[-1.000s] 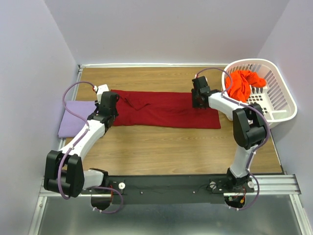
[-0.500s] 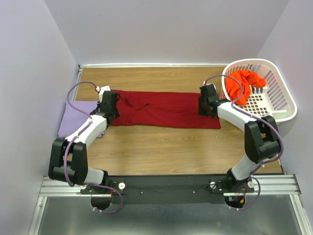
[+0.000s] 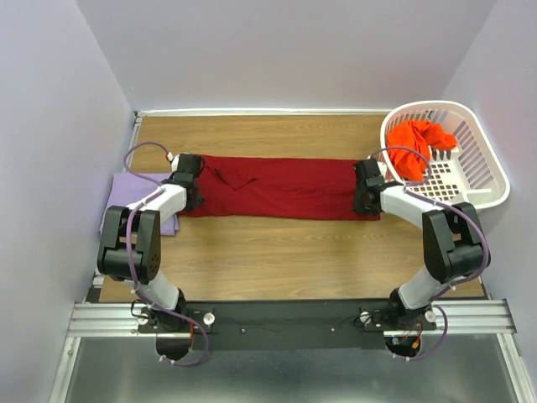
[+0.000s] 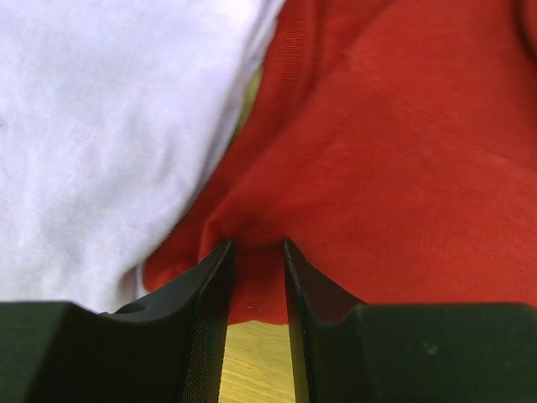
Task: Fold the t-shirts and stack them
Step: Fold the tshirt
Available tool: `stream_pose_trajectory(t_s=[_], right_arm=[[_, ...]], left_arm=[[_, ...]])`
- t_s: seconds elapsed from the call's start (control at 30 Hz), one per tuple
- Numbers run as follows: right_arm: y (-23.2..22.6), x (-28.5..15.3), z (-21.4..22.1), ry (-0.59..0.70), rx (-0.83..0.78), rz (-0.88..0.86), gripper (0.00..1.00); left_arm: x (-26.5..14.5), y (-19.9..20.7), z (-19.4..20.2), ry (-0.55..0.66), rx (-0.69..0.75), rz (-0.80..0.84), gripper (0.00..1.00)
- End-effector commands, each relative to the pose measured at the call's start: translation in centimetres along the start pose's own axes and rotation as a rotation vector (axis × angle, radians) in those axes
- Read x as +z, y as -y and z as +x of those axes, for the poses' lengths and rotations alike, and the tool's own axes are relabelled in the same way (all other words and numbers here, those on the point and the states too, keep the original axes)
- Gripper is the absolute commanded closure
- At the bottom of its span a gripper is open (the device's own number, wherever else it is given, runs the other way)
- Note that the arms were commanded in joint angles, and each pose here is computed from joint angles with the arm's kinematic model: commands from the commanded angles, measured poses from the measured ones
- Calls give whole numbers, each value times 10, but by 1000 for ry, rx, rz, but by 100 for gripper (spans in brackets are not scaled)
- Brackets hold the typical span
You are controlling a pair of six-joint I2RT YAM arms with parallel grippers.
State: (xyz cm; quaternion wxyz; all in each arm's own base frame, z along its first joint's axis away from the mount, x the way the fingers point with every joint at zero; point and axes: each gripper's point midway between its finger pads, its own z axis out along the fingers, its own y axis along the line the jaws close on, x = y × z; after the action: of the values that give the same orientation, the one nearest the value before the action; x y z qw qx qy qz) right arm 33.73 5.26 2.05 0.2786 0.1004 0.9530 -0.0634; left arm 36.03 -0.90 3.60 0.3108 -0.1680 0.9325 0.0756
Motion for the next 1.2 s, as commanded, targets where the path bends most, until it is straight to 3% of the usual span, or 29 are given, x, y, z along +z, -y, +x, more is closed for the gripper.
stream_pose_trajectory(t_s=[0.0, 0.37, 0.5, 0.7, 0.9, 0.93, 1.17], right_arm=[[42, 5, 34, -87, 70, 145, 58], [45, -13, 58, -174, 184, 76, 57], [24, -25, 46, -157, 134, -55, 56], [-29, -59, 21, -79, 15, -251, 53], [-110, -104, -2, 54, -252, -404, 52], [-126, -115, -17, 100, -298, -433, 52], [-252, -145, -11, 213, -601, -719, 51]], left_arm=[[1, -6, 12, -41, 3, -16, 63], [-22, -19, 70, -157, -33, 31, 62], [-46, -10, 50, -78, -89, 108, 59], [-80, 3, 15, 17, -137, 210, 48], [-104, 14, -26, 154, -180, 291, 45], [-104, 17, -30, 162, -182, 303, 45], [-71, 51, -37, 105, -170, 383, 45]])
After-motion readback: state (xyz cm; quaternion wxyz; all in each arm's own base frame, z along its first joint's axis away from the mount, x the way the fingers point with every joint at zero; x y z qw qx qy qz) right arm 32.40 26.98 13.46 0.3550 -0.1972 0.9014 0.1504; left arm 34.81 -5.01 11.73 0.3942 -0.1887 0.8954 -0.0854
